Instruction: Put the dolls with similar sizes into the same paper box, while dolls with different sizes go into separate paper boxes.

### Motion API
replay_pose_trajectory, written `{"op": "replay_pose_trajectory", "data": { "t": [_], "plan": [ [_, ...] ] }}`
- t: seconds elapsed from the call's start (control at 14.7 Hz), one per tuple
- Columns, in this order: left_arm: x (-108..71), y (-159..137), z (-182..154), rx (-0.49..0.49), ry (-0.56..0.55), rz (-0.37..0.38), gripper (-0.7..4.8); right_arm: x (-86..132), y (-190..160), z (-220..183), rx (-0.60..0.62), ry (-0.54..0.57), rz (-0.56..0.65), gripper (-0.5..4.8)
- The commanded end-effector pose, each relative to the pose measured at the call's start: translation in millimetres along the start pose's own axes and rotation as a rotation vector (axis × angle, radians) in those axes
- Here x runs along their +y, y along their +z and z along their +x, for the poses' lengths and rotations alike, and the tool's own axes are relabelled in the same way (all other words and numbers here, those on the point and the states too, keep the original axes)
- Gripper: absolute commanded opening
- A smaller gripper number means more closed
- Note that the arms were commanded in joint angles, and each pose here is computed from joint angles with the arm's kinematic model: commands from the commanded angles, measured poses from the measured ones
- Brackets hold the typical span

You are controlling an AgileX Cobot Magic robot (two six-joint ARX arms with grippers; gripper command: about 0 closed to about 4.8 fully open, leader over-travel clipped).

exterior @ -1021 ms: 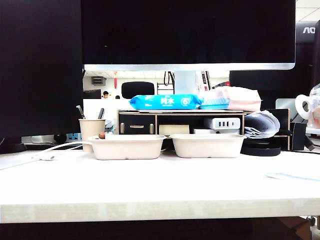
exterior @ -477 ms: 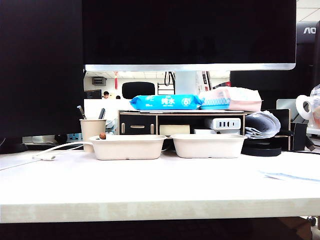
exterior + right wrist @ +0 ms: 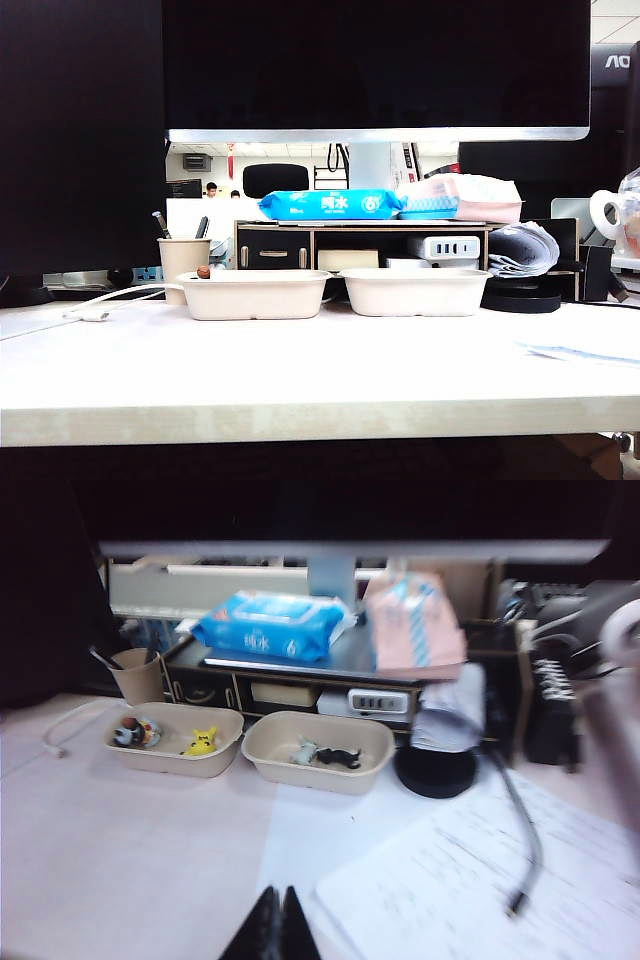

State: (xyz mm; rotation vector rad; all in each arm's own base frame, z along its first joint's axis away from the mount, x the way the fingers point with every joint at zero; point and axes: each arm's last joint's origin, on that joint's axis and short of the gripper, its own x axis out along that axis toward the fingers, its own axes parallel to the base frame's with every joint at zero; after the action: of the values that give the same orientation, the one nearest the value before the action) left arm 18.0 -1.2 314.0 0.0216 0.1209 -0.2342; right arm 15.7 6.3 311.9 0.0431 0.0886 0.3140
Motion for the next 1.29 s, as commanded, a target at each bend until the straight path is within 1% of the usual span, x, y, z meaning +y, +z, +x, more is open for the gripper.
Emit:
{"op": "replay_pose_trajectory", "data": {
  "t": [0.07,0.14,0.2,0.27,0.34,0.48,0.61,1.09,1.16,1.29],
  "plan": [
    [-10.6,-26,49,-0.159,0.085,0.133,-0.05,-6,-21,53,-0.23,0.008,-0.021,-0.06],
    [-13.3,-38,60,-0.161,0.086,0.154,-0.05,-7,-31,64,-0.226,0.006,-0.021,-0.06],
    [-15.7,-53,70,-0.14,0.076,0.164,-0.04,-9,-47,78,-0.21,0.006,-0.019,-0.06],
    [-16.5,-61,73,-0.117,0.072,0.168,-0.03,-10,-56,84,-0.196,0.006,-0.018,-0.06],
    [-16.8,-68,75,-0.066,0.069,0.183,-0.01,-11,-66,90,-0.153,0.004,-0.013,-0.05],
    [-16.8,-72,75,-0.026,0.064,0.192,-0.02,-12,-75,92,-0.107,0.002,-0.009,-0.05],
    [-16.8,-72,75,-0.021,0.064,0.194,-0.02,-12,-79,93,-0.064,0.0,-0.005,-0.05],
    [-16.4,-73,75,-0.019,0.068,0.194,-0.01,-13,-83,92,-0.063,-0.002,-0.005,-0.05],
    [-14.6,-75,76,-0.011,0.089,0.193,-0.01,-14,-86,90,-0.077,-0.018,-0.006,-0.05],
    [-3.5,-90,83,0.049,0.22,0.187,-0.01,-25,-97,85,-0.106,-0.122,-0.005,-0.05]
  ]
}}
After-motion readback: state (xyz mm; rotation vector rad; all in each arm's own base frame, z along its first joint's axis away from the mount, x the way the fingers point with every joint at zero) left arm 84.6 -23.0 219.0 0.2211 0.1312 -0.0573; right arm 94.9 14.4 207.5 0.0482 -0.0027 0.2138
